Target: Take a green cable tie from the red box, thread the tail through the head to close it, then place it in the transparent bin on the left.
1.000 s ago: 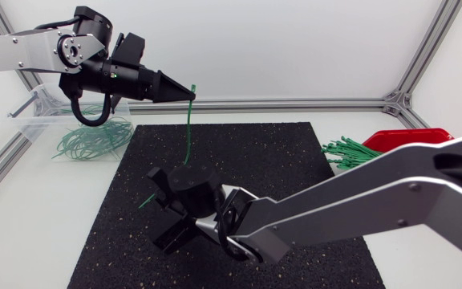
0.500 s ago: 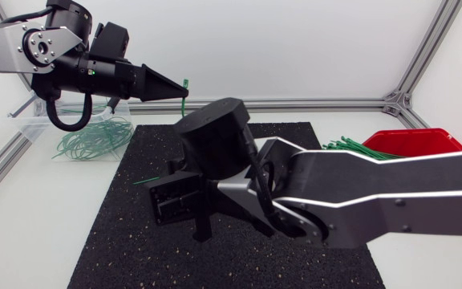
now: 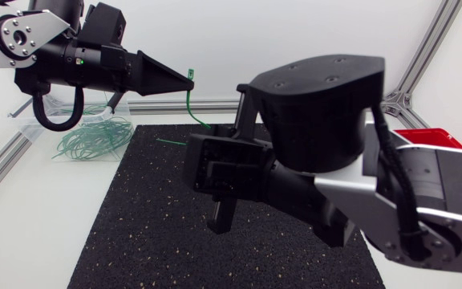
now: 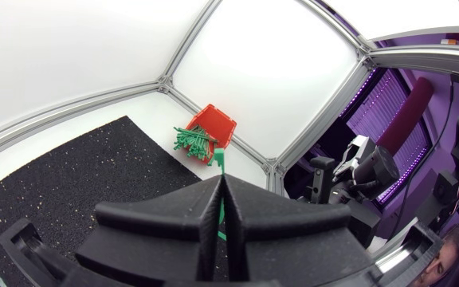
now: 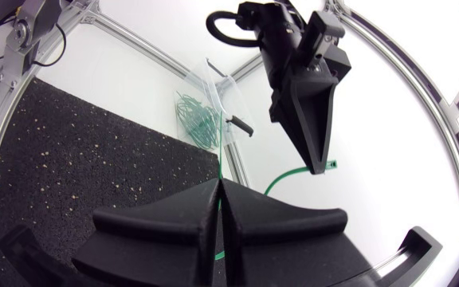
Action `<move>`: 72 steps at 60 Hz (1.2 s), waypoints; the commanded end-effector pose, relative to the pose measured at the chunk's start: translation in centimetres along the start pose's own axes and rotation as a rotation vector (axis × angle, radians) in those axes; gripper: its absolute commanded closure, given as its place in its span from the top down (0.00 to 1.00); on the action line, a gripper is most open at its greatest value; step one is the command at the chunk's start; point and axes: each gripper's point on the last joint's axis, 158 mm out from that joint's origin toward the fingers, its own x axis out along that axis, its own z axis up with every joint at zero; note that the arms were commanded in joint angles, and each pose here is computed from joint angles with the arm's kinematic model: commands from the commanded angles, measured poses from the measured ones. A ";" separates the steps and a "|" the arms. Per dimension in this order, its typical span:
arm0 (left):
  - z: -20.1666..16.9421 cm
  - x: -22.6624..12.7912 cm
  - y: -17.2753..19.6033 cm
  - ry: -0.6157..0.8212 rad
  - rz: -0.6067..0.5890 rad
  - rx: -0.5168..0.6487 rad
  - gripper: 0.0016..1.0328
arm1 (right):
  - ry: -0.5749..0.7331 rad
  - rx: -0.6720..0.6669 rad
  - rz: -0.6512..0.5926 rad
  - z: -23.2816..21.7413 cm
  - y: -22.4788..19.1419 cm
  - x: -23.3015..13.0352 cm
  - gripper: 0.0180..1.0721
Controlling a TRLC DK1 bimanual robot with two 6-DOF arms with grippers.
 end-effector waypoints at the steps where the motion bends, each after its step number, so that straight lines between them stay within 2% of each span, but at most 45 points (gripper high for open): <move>1: -1.0 0.2 -0.7 0.013 -0.019 -0.036 0.03 | 0.034 0.049 -0.029 -1.4 0.3 -0.2 0.05; 13: -1.3 0.5 -1.1 0.020 -0.026 -0.045 0.03 | 0.044 0.161 -0.102 -2.1 -1.1 -0.9 0.05; 24: -1.7 0.9 -2.1 0.031 -0.042 -0.044 0.03 | 0.047 0.264 -0.120 -2.1 -1.5 -1.4 0.05; 35: -1.7 1.1 -2.9 0.015 -0.051 -0.040 0.03 | 0.053 0.320 -0.099 -2.3 -1.0 -2.4 0.05; 39: -1.7 1.2 -3.2 0.007 -0.057 -0.039 0.03 | 0.057 0.337 -0.026 -1.9 0.0 -2.9 0.05; 45: -1.8 1.4 -3.6 -0.014 -0.066 -0.036 0.03 | 0.073 0.347 -0.035 -1.8 -0.3 -3.6 0.05; 48: -1.8 1.6 -4.0 -0.029 -0.074 -0.041 0.03 | 0.081 0.359 0.001 -1.6 0.1 -4.0 0.05; 60: -1.3 1.6 -5.2 -0.083 -0.099 -0.048 0.03 | 0.098 0.397 -0.026 -1.3 -1.6 -5.2 0.05; 72: -1.5 1.7 -6.4 -0.093 -0.115 -0.055 0.03 | 0.115 0.428 -0.001 -1.3 -1.2 -5.7 0.05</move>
